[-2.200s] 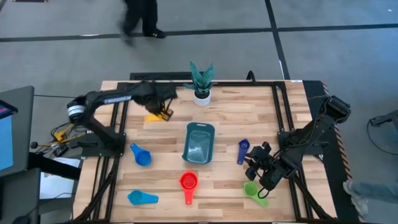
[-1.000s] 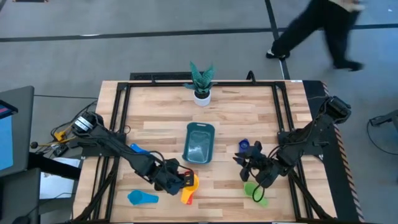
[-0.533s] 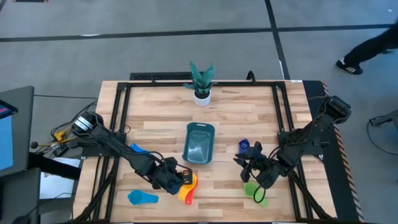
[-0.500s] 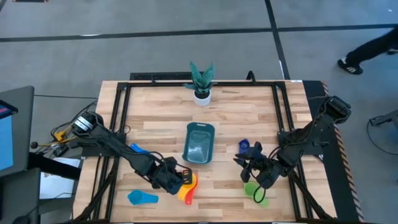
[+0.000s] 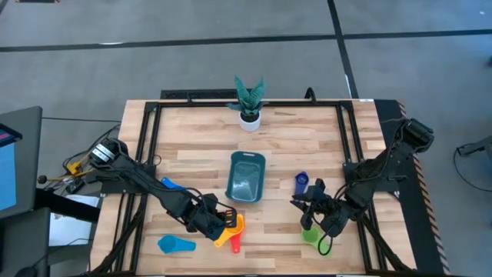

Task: Nest measuring cups in basket
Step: Stack the yellow measuring cup on top of the red measuring cup

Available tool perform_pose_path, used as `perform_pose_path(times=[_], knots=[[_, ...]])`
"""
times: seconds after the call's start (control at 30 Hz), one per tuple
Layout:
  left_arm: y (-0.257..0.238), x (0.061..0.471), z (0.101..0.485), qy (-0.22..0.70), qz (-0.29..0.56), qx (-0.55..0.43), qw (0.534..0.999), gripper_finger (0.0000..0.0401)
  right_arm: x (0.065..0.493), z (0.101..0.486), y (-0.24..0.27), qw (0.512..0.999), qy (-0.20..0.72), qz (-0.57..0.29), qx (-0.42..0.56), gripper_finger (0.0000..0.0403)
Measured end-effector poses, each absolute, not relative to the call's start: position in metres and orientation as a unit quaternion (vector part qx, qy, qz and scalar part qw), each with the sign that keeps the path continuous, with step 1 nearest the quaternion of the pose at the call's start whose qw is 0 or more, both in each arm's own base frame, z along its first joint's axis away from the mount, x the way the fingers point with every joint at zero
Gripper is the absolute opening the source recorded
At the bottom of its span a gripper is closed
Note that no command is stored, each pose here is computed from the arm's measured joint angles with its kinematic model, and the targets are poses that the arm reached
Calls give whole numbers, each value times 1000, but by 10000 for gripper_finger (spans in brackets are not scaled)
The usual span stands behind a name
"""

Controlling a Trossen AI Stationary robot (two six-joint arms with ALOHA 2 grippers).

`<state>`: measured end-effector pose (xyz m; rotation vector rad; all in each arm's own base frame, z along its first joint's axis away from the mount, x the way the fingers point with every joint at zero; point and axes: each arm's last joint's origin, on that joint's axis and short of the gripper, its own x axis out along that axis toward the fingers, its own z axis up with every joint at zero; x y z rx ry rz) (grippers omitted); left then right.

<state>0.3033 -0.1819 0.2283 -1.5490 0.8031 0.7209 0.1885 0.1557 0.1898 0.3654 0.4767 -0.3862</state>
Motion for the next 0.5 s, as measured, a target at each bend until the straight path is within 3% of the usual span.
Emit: perform_pose_path(times=[0.3, 0.5], knots=[[-185, 300, 227, 421, 268, -625, 600, 77, 189, 190, 156, 937, 232, -190, 178, 119], [-182, 280, 218, 474, 322, -527, 628, 54, 189, 190, 156, 938, 231, -191, 176, 119]])
